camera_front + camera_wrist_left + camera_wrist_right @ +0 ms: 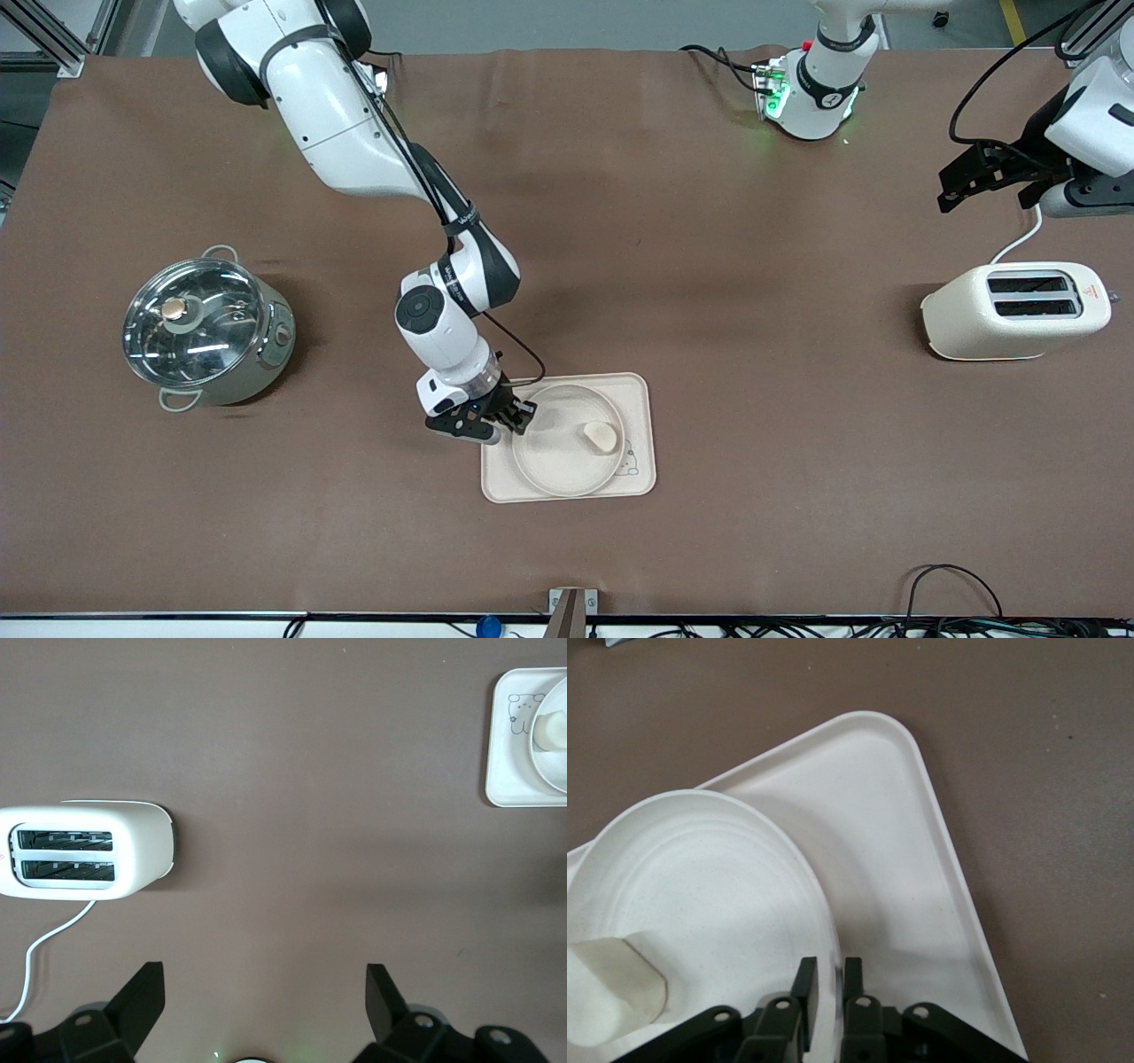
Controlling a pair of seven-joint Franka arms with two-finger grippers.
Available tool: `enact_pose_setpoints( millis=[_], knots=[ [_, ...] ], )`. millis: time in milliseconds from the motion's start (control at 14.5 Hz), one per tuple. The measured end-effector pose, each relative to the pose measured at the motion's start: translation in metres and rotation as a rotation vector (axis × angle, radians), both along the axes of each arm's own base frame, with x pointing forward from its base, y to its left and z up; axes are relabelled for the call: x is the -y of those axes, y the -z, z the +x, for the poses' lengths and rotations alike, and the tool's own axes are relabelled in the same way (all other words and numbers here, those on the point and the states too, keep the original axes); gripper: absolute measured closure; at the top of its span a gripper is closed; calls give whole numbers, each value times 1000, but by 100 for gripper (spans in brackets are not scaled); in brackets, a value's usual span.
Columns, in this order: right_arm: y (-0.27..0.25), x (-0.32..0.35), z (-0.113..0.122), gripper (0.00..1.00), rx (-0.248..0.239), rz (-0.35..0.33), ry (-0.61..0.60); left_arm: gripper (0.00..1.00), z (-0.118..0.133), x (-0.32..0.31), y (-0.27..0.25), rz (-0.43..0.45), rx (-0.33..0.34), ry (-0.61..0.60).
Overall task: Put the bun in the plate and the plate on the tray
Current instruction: 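Open the right gripper to release the plate rim on the tray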
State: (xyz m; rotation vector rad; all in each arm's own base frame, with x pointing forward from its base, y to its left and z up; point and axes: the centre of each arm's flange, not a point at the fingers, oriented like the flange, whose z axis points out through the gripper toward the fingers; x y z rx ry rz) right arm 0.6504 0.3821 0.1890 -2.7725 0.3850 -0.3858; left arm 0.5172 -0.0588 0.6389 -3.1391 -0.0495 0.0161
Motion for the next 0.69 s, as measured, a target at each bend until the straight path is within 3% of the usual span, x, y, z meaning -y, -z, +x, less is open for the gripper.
enact_pose_setpoints(
  millis=[275, 481, 688],
  knots=[
    [-9, 1, 3, 33, 8, 7, 5, 0, 1, 0, 1, 0, -2, -1],
    [-30, 7, 10, 3, -32, 3, 9, 0, 2, 0, 4, 0, -8, -1],
    [-72, 15, 15, 0, -90, 0, 8, 0, 3, 0, 5, 0, -10, 0]
  ],
)
